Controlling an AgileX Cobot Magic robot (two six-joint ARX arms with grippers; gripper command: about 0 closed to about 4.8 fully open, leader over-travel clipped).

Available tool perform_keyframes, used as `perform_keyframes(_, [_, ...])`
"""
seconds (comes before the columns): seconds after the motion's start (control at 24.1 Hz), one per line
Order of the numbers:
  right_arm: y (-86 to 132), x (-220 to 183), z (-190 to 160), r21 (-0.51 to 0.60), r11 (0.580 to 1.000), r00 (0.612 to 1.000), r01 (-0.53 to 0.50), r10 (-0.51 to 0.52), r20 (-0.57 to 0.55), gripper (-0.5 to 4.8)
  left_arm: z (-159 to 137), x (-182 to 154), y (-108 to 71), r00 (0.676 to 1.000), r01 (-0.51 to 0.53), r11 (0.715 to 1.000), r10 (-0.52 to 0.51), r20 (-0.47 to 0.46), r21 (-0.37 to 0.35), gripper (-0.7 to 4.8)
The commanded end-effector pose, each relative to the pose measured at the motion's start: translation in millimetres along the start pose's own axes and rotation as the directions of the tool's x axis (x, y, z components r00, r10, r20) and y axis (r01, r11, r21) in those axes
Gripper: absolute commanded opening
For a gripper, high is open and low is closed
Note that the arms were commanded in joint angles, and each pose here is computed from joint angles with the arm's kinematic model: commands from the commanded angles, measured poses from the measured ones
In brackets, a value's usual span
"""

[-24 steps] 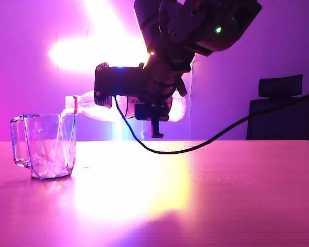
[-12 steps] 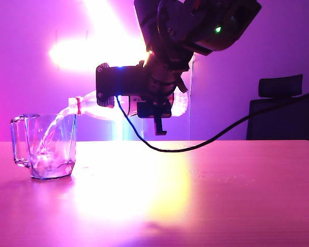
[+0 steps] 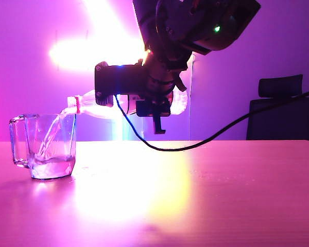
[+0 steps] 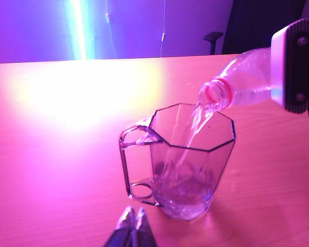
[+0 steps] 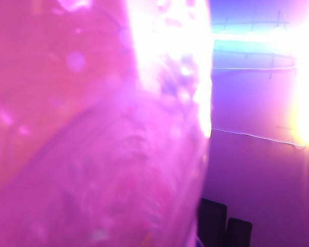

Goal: Pick up the mineral water bottle on the table and pour water into the mug until it's half full.

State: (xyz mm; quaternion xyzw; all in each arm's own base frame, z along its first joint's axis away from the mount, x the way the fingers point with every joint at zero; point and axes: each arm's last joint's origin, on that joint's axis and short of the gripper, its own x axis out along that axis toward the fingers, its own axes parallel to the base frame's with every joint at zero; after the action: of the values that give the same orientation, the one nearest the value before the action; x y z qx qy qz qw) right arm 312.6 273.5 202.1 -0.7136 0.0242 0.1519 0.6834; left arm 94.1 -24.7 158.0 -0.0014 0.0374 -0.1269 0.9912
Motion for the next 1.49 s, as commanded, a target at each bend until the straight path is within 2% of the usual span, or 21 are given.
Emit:
perform_keyframes(0.04, [-12.4, -3.3, 2.6, 0.043, 0.997, 0.998, 0.063, -0.064, 0.01, 1.78, 1.2, -0.1, 0.1, 1.0, 0.001, 1.0, -0.001, 0.006, 0.004, -0.02])
perform_keyframes(1.08, [-12.2, -3.3, 2.6, 0.045, 0.997, 0.998, 0.063, -0.064, 0.01, 1.74, 1.3, -0.1, 0.1, 1.0, 0.001, 1.0, -0.001, 0.006, 0.004, -0.02])
perform_keyframes(1.33, [-11.4, -7.0, 9.1, 0.158, 0.986, 0.997, 0.055, -0.062, 0.042, 1.7, 1.2, -0.1, 0.1, 1.0, 0.001, 1.0, -0.001, 0.006, 0.004, -0.02])
perform_keyframes(1.49, [-11.3, -10.2, 13.7, 0.194, 0.98, 0.996, 0.051, -0.063, 0.058, 1.7, 1.2, -0.1, 0.1, 1.0, 0.001, 1.0, -0.001, 0.006, 0.004, -0.02])
